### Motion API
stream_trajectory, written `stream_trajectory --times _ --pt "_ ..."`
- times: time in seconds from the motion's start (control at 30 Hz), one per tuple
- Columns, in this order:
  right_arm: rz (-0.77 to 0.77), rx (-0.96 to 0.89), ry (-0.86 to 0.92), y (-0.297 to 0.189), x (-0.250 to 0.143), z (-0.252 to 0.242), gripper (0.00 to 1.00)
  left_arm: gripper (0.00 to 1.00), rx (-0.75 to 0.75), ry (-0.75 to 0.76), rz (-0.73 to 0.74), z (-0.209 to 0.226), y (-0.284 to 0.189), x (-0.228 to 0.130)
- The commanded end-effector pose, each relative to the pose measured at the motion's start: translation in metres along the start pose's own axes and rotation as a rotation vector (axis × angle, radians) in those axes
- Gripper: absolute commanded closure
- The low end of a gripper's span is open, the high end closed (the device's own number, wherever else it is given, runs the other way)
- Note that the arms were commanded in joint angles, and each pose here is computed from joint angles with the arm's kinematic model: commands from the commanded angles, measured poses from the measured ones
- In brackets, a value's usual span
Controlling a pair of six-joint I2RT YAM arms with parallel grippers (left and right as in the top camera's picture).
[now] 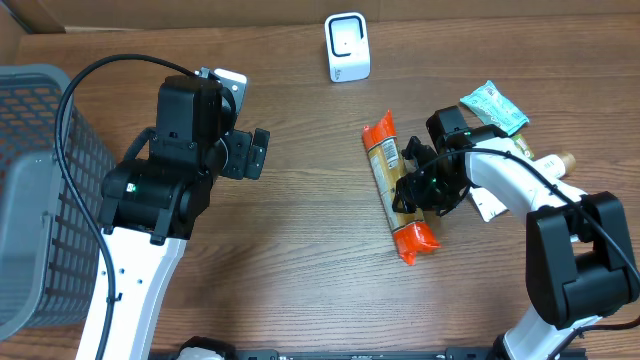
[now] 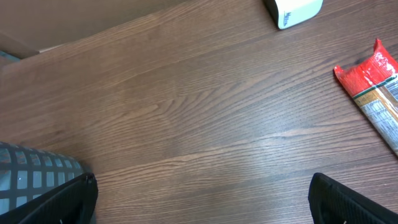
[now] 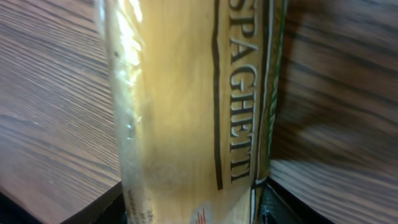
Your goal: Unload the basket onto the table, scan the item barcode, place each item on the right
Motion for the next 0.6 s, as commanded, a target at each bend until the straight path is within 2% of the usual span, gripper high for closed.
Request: stream_trajectory --times 0.0,0.17,0.27,0.33,0.4,0.53,0.57 --pt "-0.005 0.056 -0.040 0.002 -0.001 0.014 0.41 0.00 0.010 0.015 -0.005 0.001 -0.001 0.002" --pt "0.001 0.056 -0.071 0.016 -0.008 0.018 0.35 0.01 0.010 0.015 -0.005 0.001 -0.001 0.002" --pt "0.008 0.056 -0.075 0.023 -0.013 0.018 0.36 0.01 0.010 0.015 -0.005 0.001 -0.001 0.002" --pt "0.011 0.057 -0.073 0.024 -0.014 0.017 0.45 0.00 0.010 0.015 -0.005 0.001 -0.001 0.002" --pt "0.010 0.057 -0.073 0.024 -0.014 0.017 0.59 0.00 0.010 0.015 -0.005 0.001 -0.001 0.002" --pt "-0.013 0.059 -0.035 0.021 -0.009 0.019 0.95 0.00 0.010 0.015 -0.005 0.001 -0.001 0.002" --pt "-0.022 0.060 -0.035 0.018 -0.006 0.020 0.96 0.00 0.010 0.015 -0.005 0.001 -0.001 0.002"
Point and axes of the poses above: each gripper's point midway between its finger pads, its own y axis out along the fingers, its own z axis along the line the jaws close on, x = y × z, the point moved 8 cm from there along -y, back along the fingers, and after that the axes turned 2 degrees about y, right-handed, at the moved point
